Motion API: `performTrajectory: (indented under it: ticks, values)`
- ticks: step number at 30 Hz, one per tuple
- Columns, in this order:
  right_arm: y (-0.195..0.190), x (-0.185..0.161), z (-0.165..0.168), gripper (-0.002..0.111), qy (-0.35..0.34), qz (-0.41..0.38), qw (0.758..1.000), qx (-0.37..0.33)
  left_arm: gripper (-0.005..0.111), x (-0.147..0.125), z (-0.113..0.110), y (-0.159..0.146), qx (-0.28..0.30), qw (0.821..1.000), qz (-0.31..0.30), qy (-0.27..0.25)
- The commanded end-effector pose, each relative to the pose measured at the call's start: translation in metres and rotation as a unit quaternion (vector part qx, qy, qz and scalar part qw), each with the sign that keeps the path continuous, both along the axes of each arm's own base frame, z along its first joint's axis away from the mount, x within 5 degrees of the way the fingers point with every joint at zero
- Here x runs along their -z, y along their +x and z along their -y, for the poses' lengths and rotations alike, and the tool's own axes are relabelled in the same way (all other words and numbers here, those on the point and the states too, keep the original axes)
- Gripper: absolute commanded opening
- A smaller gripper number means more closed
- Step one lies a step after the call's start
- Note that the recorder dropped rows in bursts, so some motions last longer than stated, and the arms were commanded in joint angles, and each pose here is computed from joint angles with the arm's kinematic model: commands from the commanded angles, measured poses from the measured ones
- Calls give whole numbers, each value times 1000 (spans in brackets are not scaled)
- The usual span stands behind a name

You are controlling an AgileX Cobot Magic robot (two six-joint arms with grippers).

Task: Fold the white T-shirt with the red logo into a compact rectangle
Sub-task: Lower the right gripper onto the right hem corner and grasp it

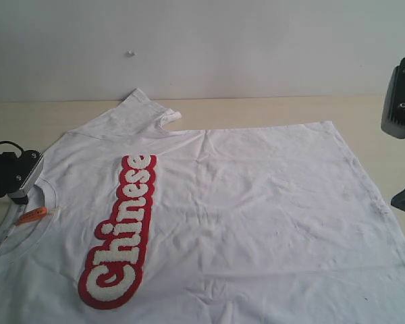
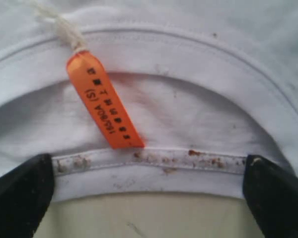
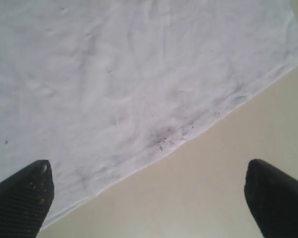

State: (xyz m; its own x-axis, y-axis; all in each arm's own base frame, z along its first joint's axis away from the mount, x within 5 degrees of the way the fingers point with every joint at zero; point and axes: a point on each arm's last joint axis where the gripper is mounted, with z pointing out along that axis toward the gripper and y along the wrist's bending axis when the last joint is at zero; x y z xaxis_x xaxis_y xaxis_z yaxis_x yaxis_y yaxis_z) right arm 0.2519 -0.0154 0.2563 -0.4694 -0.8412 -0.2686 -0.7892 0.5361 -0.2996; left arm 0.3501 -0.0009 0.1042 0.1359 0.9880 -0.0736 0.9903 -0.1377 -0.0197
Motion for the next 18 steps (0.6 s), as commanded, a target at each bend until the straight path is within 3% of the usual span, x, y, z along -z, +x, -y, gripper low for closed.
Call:
performTrajectory:
  ticks: [1, 7, 14, 18]
  values:
    - [15, 14, 6, 105, -36, 6, 999, -29, 104, 23, -4, -5, 14, 1000, -15, 13]
    - [38, 41, 10, 105, -67, 15, 995, -75, 104, 23, -4, -5, 14, 1000, -15, 13]
    - [76, 64, 17, 105, -80, 64, 993, -60, 104, 23, -4, -5, 14, 1000, -15, 13]
    - [105, 65, 32, 105, -63, 70, 996, -4, 104, 23, -4, -5, 14, 1000, -15, 13]
